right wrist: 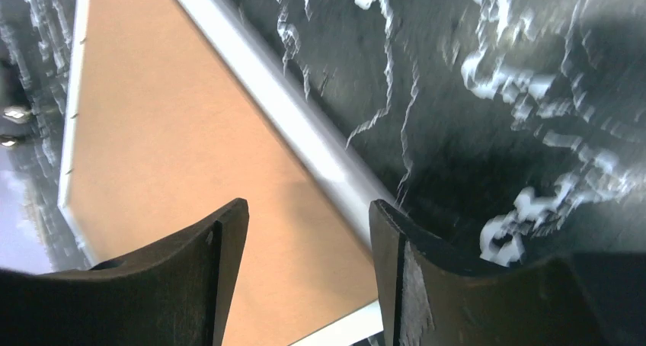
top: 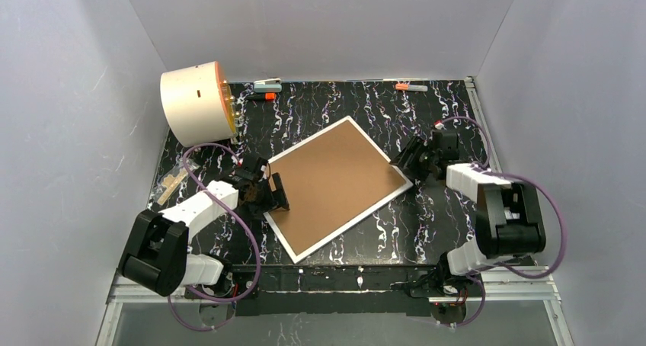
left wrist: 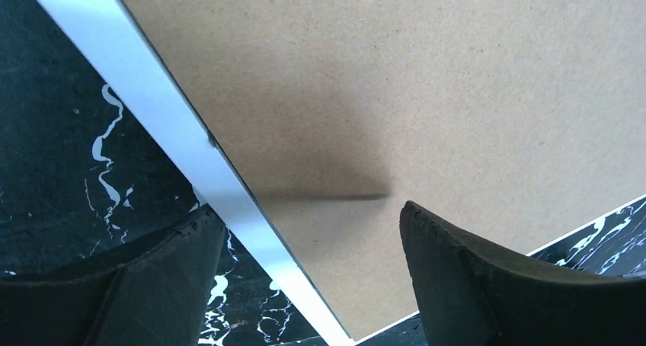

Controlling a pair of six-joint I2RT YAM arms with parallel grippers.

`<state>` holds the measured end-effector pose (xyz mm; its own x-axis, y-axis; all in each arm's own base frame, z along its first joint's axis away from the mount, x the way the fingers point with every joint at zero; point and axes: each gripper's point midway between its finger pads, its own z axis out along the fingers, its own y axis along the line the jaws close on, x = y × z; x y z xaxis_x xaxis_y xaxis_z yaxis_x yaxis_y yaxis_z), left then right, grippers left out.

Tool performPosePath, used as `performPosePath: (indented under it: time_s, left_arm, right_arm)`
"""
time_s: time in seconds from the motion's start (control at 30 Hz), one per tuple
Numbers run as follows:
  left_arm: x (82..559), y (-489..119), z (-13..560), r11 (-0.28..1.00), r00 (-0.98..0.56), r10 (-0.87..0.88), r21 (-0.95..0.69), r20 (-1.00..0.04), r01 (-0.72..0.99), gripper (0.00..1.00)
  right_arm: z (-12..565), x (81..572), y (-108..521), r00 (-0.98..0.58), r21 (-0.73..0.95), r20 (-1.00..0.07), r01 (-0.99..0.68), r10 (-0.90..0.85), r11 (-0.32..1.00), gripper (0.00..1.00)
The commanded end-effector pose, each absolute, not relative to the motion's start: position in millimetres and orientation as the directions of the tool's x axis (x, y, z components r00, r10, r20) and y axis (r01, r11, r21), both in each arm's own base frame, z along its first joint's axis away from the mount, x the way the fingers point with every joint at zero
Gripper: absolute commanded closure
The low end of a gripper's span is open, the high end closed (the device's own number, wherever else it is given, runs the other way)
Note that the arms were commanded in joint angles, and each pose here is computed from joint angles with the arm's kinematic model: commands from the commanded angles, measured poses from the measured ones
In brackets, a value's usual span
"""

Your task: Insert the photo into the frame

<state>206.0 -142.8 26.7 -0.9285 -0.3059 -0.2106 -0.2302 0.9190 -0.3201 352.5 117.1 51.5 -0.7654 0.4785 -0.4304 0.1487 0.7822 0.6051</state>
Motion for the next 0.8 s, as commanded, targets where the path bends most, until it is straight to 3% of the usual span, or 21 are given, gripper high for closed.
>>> performPosePath:
  time_s: [0.0,0.37,0.57,0.77]
  left_arm:
    - [233.8,-173.3,32.7,0.88,-0.923,-0.267,-0.46,-0.277,-0.116,0.18]
    - [234.7,-156.2,13.9,0.897,-0.932,-0.289,-0.403,-0.22,-0.182,0.21]
    - [229.6,-140.9,9.2,0.914,-0.932,-0.294,-0.348,-0.213,-0.209,0.2]
    - [231.2,-134.4,10.7,0.918,-0.929,-0.3,-0.33,-0.218,-0.219,0.2]
  right_arm:
    - [67.3,302.3,144.1,-0.831,0.673,-0.291,0.175,0.474,0.719,0.33]
    - [64.2,292.8,102.3,-0.815,0.468,-0.352,0.273,0.46,0.841,0.32]
    - [82.2,304.1,73.5,-0.747,0.401,-0.445,0.327,0.494,0.856,0.32]
    - [75.9,308.1,50.0,-0.723,0.362,-0.445,0.394,0.528,0.845,0.32]
